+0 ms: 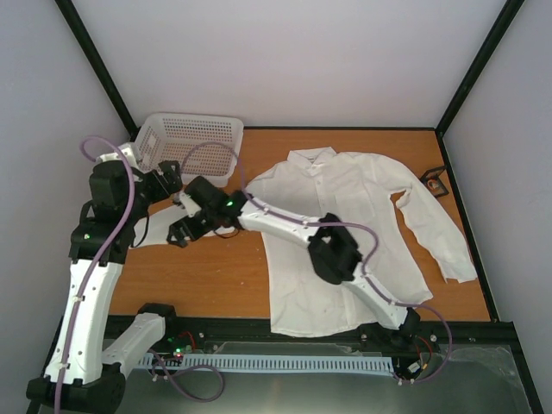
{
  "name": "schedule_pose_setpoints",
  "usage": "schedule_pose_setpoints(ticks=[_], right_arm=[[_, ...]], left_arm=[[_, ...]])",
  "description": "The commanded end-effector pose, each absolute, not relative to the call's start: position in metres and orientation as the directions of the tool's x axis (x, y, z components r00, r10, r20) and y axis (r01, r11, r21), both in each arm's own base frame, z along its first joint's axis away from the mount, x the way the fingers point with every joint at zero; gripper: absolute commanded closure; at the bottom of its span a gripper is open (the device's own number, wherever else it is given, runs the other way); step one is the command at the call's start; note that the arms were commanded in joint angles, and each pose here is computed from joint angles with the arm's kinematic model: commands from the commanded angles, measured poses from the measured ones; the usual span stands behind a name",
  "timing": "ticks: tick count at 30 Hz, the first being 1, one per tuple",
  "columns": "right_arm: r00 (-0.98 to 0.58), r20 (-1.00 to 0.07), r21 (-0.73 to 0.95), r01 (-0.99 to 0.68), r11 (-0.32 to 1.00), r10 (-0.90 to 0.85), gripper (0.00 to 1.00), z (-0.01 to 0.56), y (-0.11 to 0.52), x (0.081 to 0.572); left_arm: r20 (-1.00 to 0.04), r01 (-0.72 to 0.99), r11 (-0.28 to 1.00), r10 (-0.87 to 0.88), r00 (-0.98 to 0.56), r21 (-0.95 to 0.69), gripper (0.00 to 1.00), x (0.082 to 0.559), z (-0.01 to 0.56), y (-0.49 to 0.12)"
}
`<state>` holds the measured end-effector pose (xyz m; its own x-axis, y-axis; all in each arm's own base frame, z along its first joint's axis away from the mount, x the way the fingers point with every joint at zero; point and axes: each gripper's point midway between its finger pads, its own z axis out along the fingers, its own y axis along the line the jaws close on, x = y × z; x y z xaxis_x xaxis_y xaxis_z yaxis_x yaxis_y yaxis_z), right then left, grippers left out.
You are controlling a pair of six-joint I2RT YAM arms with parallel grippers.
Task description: Pin the brooch onto the clothing
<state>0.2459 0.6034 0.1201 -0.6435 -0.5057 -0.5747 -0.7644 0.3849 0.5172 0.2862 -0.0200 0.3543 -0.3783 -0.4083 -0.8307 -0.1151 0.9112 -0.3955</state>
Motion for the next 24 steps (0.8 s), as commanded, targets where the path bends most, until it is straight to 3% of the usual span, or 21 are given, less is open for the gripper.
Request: schedule_pose_setpoints(ticks=[1,6,11,17,24], right_arm=[[-0.676,-0.594,0.471,-0.732,0.493,-0.437,0.0,0.185,0.529,0.268],[-0.752,-0.543,0.439,-0.634,0.637,-0.374,0.0,0.162,0.428,0.27],[-0.84,-0.468,0.442,-0.49,0.751,-0.273,0.0,0.128,0.325,0.259],[-0.885,-0.431,0.434,-0.376,0.819,-0.178,0.0,0.111,0.256,0.243],[-0.912,-0.385,0.422,-0.311,0.852,-0.142,0.0,0.091,0.229,0.227]], left_arm=[[-0.841,-0.027,0.916,-0.378,-0.388,-0.399,0.0,0.293,0.348,-0.033],[-0.815,0.196,0.87,-0.314,-0.487,-0.453,0.02,0.309,0.318,-0.078],[-0.744,0.347,0.784,-0.208,-0.635,-0.514,0.12,0.336,0.277,-0.141],[-0.668,0.351,0.813,-0.06,-0.742,-0.464,0.21,0.384,0.22,-0.21],[-0.554,0.305,0.861,0.033,-0.832,-0.407,0.35,0.446,0.135,-0.255]])
